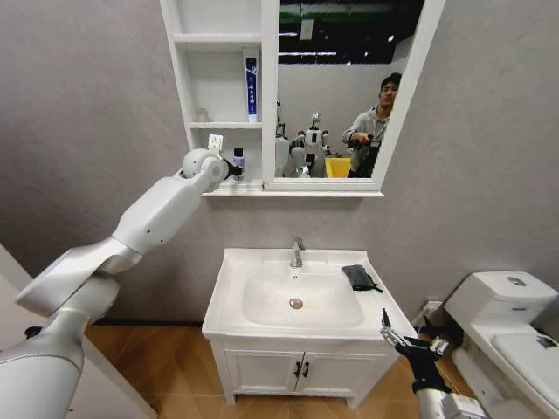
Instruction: Move facial cleanser and shampoo from washbasin to cabinet, then wipe washbasin with towel.
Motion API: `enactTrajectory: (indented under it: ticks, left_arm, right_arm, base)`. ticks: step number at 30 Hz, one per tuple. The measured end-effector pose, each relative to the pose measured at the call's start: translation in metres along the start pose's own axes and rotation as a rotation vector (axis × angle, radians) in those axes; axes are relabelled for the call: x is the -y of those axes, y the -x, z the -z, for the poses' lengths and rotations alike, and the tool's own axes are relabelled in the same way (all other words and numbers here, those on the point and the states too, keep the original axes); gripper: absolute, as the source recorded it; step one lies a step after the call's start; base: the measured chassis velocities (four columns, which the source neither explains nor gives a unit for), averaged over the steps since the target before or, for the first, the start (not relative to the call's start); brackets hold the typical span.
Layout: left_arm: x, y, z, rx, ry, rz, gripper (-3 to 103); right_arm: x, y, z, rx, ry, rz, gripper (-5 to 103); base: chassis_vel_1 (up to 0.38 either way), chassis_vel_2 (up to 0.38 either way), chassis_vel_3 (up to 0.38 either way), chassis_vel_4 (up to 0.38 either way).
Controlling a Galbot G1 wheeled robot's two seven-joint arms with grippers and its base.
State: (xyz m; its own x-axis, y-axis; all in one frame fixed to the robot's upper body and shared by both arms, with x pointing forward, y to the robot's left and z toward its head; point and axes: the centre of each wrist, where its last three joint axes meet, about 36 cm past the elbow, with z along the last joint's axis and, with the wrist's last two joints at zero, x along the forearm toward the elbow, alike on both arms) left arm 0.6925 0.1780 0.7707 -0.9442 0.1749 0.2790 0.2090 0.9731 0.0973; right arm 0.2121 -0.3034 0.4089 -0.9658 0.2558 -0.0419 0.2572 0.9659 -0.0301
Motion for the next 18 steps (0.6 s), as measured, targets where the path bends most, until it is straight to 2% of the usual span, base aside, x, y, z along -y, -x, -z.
enactTrajectory:
  ticks: [6, 12, 14, 16, 18]
  left_arm:
    - [0.001, 0.004, -0.007, 0.001, -0.012, -0.002, 40]
    - [0.008, 0.004, -0.006, 0.010, -0.036, -0.021, 62]
    - [0.010, -0.003, -0.010, 0.011, -0.036, -0.021, 72]
    - [0.011, -0.008, -0.012, 0.011, -0.033, -0.023, 72]
    - [0.014, -0.019, -0.017, 0.012, -0.031, -0.027, 84]
  right_arm:
    - [0.002, -0.002, -0.001, -0.006, -0.006, -0.001, 100]
    - [0.008, 0.001, 0.002, 0.001, -0.012, -0.014, 100]
    - [0.009, 0.000, 0.002, 0.001, -0.014, -0.012, 100]
    - [0.009, 0.000, 0.001, 0.000, -0.014, -0.011, 100]
    - [0.008, -0.001, 0.001, -0.002, -0.011, -0.008, 100]
  base:
    - [0.000, 0.000, 0.000, 0.000]
    - [0.000, 0.000, 0.000, 0.000]
    - [0.000, 0.000, 0.000, 0.000]
    - [0.000, 0.000, 0.000, 0.000]
    - [0.000, 0.000, 0.000, 0.000]
